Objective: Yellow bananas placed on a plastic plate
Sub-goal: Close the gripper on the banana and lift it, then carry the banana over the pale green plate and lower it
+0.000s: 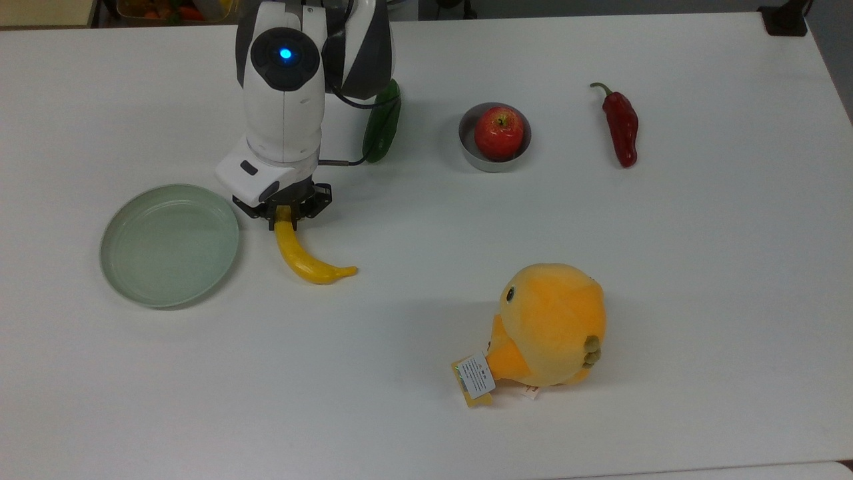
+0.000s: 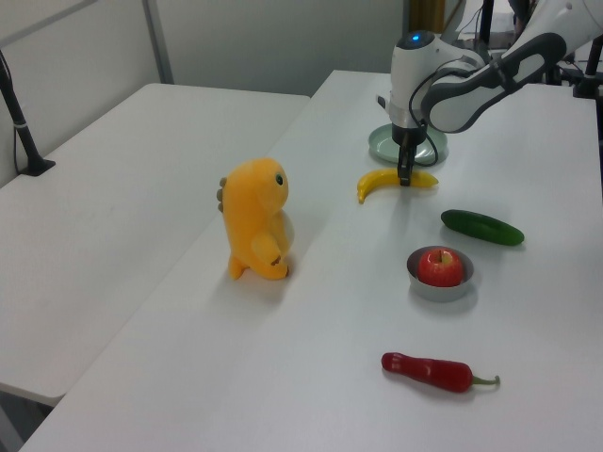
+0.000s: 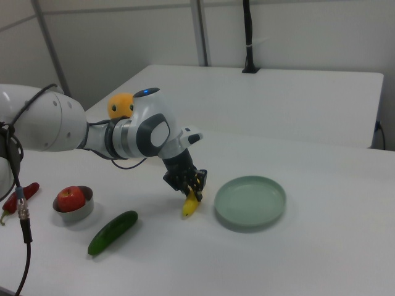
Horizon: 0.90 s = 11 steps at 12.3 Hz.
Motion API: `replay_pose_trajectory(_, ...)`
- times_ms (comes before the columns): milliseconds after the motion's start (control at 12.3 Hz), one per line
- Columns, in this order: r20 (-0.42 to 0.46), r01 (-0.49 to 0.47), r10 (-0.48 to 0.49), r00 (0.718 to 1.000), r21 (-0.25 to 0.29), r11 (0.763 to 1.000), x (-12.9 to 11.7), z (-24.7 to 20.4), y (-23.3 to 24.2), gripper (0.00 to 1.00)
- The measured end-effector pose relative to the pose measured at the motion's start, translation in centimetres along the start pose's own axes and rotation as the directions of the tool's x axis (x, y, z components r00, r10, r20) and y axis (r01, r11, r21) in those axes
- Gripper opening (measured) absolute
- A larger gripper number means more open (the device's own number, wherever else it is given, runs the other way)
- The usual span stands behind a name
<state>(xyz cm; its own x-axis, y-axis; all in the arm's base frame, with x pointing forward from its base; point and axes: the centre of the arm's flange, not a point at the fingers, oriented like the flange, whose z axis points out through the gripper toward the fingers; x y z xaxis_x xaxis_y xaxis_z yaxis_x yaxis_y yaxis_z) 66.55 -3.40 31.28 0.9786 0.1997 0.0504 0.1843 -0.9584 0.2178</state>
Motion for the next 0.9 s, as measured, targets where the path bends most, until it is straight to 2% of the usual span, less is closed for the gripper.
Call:
replay_pose_trajectory(326,-0.083,-0.045,0.044,0.996,-0.013,0.999,2.3,-3.6,1.0,0.3)
replay_pose_trajectory(570,-0.084,-0.078,0.076,0.994,-0.015,0.997,2.0,-3.6,2.8,0.3)
replay_pose_trajectory(896,-0.118,-0.192,0.188,0.975,-0.026,0.981,0.9,-5.1,9.9,0.3)
